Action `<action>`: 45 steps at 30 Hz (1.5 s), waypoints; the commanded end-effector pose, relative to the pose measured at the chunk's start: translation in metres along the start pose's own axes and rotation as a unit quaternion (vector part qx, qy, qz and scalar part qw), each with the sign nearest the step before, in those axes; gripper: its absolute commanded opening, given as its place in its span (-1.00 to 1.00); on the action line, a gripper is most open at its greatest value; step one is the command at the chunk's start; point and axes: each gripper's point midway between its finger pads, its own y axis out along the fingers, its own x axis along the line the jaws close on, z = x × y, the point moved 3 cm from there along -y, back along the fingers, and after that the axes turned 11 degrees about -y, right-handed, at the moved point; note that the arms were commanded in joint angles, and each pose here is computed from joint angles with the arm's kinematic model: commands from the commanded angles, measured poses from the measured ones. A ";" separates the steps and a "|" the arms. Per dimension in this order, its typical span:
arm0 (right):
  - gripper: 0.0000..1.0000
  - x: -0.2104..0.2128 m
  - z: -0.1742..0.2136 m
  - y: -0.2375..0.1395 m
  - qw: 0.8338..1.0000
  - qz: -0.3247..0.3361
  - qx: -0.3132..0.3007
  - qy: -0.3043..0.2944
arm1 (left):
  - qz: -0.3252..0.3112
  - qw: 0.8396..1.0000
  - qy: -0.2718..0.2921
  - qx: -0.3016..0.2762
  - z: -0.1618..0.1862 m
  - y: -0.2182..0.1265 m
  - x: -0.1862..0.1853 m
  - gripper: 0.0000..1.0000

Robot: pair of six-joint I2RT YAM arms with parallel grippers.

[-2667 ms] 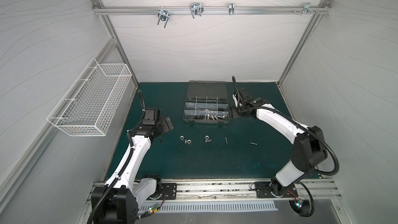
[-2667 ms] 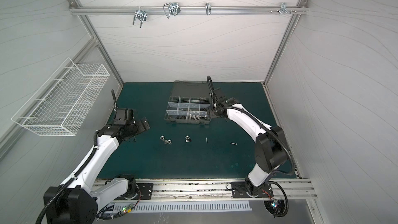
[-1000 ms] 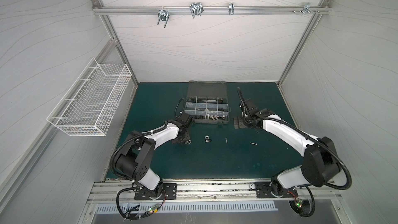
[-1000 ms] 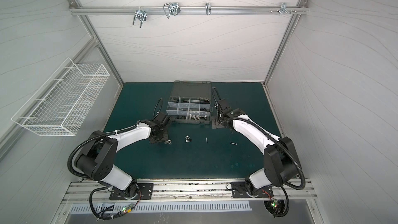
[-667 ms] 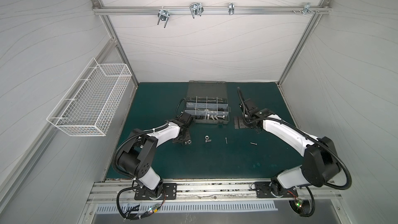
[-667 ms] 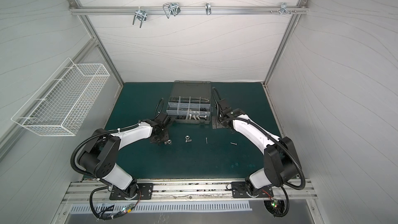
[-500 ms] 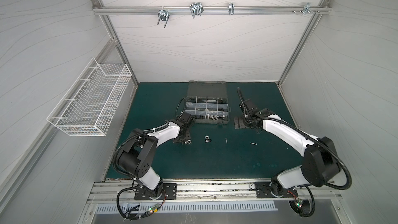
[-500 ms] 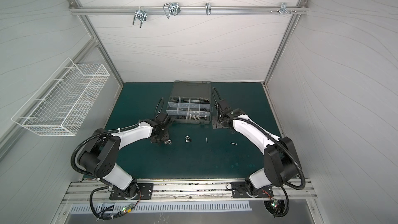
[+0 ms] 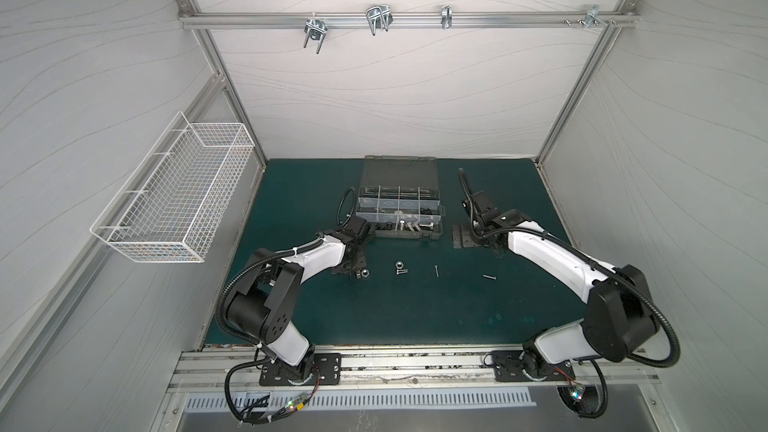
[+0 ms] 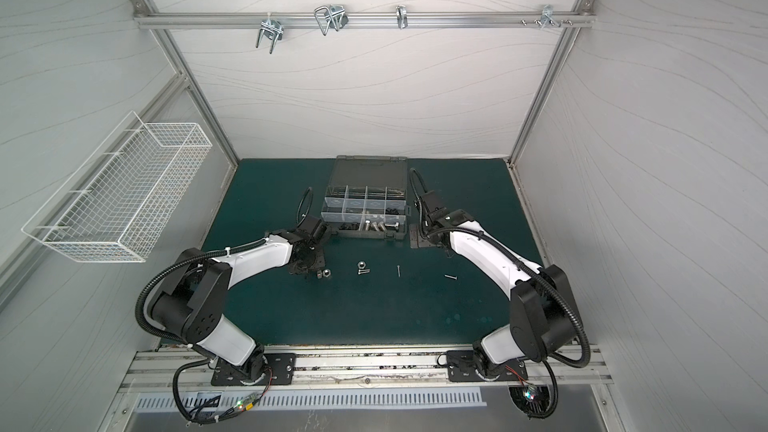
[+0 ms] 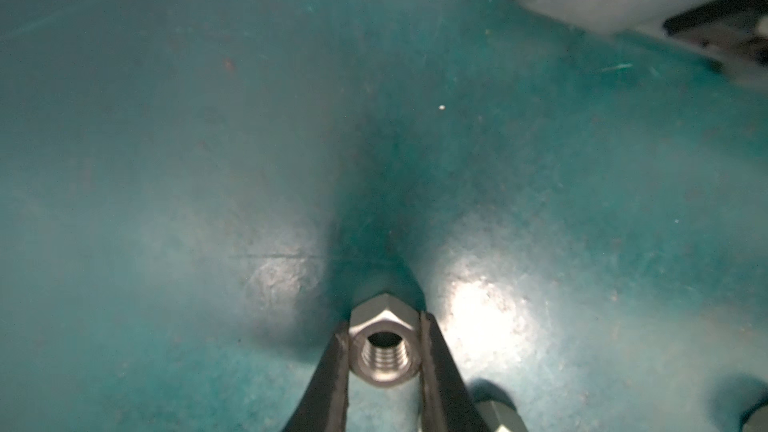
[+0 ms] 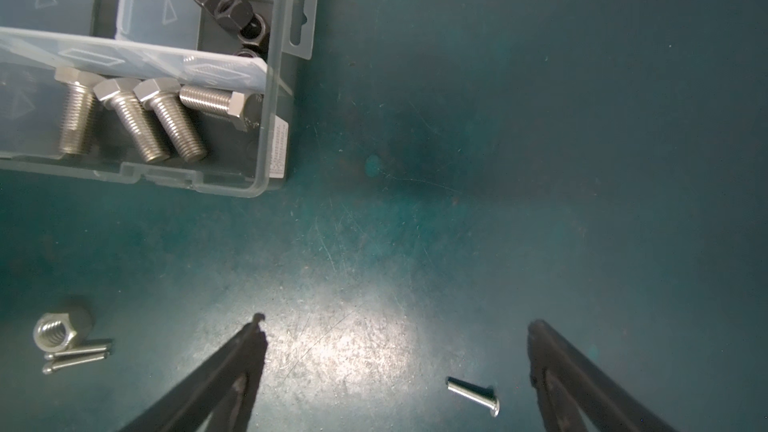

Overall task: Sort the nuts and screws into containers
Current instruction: 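Lift the silver nut with the left gripper toward the box, then carry the silver nut over a tray compartment and open the left gripper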

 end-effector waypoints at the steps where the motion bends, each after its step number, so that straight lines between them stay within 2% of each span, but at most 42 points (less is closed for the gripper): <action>1: 0.98 -0.006 0.003 -0.008 1.000 0.008 -0.004 0.012 | 0.001 1.000 -0.002 -0.020 -0.007 -0.009 0.003 -0.65; 9: 0.98 -0.010 0.001 -0.013 1.000 0.020 -0.014 0.016 | 0.016 0.999 -0.002 -0.036 -0.015 -0.024 -0.002 -0.66; 14: 0.98 -0.012 0.000 -0.016 0.999 0.021 -0.023 0.024 | 0.047 0.997 -0.005 -0.064 -0.031 -0.048 -0.014 -0.66; 19: 0.98 -0.009 -0.001 -0.018 0.999 0.010 -0.033 0.031 | 0.096 0.990 -0.004 -0.099 -0.055 -0.073 -0.043 -0.66; 28: 0.98 -0.009 0.002 -0.022 0.998 0.001 -0.045 0.036 | 0.160 0.979 0.023 -0.122 -0.093 -0.092 -0.114 -0.66; 37: 0.98 -0.012 0.005 -0.026 0.997 0.002 -0.063 0.054 | 0.200 0.971 0.072 -0.113 -0.101 -0.084 -0.184 -0.65; 45: 0.98 -0.013 0.009 -0.025 0.997 0.004 -0.057 0.058 | 0.211 0.967 0.111 -0.089 -0.100 -0.060 -0.231 -0.65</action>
